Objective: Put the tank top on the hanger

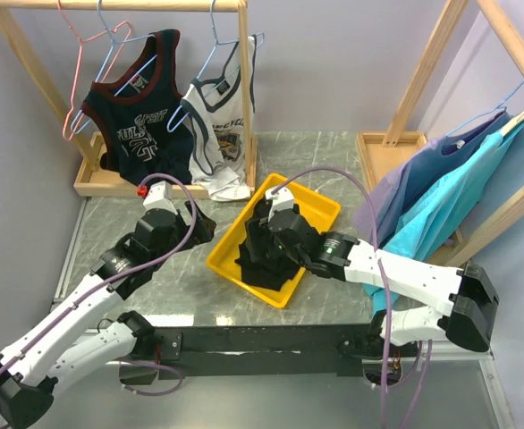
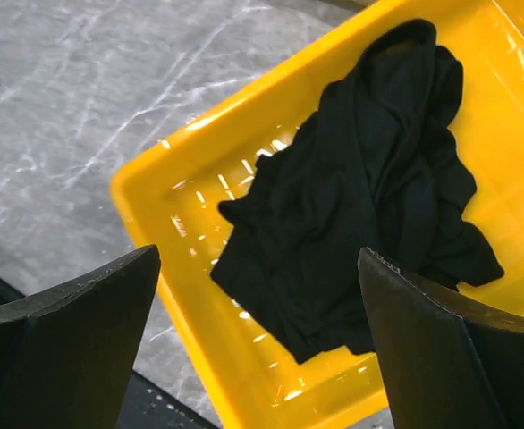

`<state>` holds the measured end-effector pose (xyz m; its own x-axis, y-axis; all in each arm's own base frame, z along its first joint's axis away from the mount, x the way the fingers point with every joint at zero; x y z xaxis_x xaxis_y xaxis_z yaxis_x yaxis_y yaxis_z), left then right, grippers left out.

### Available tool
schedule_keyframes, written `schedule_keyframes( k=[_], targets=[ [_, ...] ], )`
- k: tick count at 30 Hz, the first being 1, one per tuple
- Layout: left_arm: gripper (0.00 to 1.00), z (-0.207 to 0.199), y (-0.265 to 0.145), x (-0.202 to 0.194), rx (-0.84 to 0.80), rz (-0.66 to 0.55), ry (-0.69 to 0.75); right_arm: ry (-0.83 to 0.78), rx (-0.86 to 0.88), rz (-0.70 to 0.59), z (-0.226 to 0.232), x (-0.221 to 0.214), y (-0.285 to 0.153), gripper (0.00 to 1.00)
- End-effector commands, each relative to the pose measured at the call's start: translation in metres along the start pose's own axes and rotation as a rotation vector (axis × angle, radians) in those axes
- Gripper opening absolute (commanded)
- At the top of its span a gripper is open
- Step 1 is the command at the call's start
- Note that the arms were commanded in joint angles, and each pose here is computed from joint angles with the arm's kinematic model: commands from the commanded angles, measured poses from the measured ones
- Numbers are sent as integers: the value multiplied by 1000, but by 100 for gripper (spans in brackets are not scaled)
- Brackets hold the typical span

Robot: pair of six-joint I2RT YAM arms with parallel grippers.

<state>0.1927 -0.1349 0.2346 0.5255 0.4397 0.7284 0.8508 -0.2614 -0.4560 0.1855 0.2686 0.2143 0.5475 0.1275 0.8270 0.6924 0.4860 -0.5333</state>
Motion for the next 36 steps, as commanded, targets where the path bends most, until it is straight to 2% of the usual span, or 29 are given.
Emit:
schedule_keyframes(
  k=[1, 6, 9, 17, 21, 23, 24, 26, 27, 29, 36],
  targets=[
    [99, -3, 1, 4, -12, -21, -14, 23, -39, -13, -10, 1, 13, 100],
    [99, -1, 2, -2, -24, -17, -28, 39, -38, 37, -18, -16, 38, 98],
    [99, 0, 4, -5, -22, -8, -44, 45, -66, 69, -25, -26, 55, 93],
    [99, 3, 12, -16, -13, 29, -54, 29, -109, 140, -32, -45, 86, 69],
    [99, 4, 16, -24, -23, 55, -64, 28, -115, 156, -31, -50, 91, 66],
    [99, 5, 18, -28, -29, 68, -64, 27, -125, 151, -31, -46, 91, 56],
    [99, 4, 18, -29, -38, 68, -66, 23, -132, 155, -32, -46, 88, 46],
    [99, 3, 18, -30, -48, 74, -65, 8, -167, 135, -32, -31, 80, 27],
    [99, 3, 18, -30, -54, 76, -61, -1, -175, 126, -31, -25, 76, 11],
    [99, 1, 17, -28, -69, 66, -65, -22, -173, 87, -24, -1, 62, 0],
    [99, -7, 12, -17, -112, 22, -68, -48, -95, -109, 7, 95, 0, 0]
  ],
)
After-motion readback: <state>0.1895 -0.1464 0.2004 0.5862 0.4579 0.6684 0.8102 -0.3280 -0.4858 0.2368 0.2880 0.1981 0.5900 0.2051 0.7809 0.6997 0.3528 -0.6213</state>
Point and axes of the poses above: each gripper's point midway between its finger pads, its own y axis out along the fingers, its own z axis along the line the jaws close on, x = y × z, the point moved 6 cm from there along -y, back along the fingers, and after that the axes turned 1 degree about -y, right-handed, at the moved point
